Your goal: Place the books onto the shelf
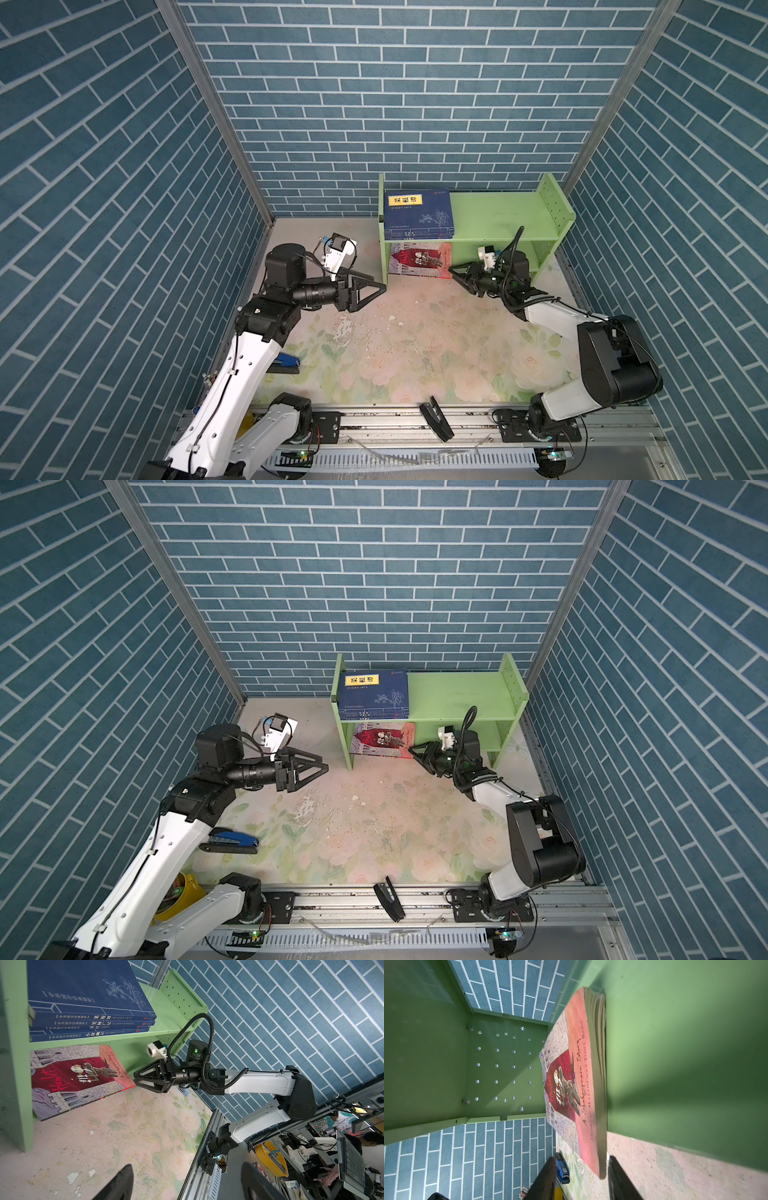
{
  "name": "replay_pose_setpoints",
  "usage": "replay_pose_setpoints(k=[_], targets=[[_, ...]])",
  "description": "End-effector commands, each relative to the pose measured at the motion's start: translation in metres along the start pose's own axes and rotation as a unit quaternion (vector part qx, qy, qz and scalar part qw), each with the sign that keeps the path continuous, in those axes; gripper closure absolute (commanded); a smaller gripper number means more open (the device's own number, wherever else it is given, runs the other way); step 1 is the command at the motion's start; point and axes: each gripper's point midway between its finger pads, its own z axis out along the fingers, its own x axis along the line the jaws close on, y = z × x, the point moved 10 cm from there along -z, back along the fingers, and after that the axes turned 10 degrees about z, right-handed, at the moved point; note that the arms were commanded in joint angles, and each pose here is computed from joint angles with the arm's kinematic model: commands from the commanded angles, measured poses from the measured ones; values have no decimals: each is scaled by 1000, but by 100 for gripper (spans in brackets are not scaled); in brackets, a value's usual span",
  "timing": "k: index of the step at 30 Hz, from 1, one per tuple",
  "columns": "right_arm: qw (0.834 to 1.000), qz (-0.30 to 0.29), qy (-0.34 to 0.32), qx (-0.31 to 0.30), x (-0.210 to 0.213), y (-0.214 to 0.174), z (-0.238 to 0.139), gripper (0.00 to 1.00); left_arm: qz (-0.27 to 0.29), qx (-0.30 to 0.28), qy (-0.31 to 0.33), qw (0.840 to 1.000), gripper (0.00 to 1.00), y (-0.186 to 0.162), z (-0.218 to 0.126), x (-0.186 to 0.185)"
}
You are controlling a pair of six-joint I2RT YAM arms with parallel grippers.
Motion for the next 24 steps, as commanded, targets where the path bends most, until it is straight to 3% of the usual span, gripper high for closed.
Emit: replay_pose_setpoints(k=[1, 14, 24], targets=[[1000, -10, -6, -1, -7, -1, 3, 60, 8, -6, -6, 1000, 17, 0, -2, -2], [1000, -3, -6, 2, -13, -3, 10, 69, 7, -9, -8, 1000, 17, 1, -2, -2], [1000, -7, 0, 4, -8, -3, 13, 89, 6, -10, -10, 1000, 17, 2, -2, -2]])
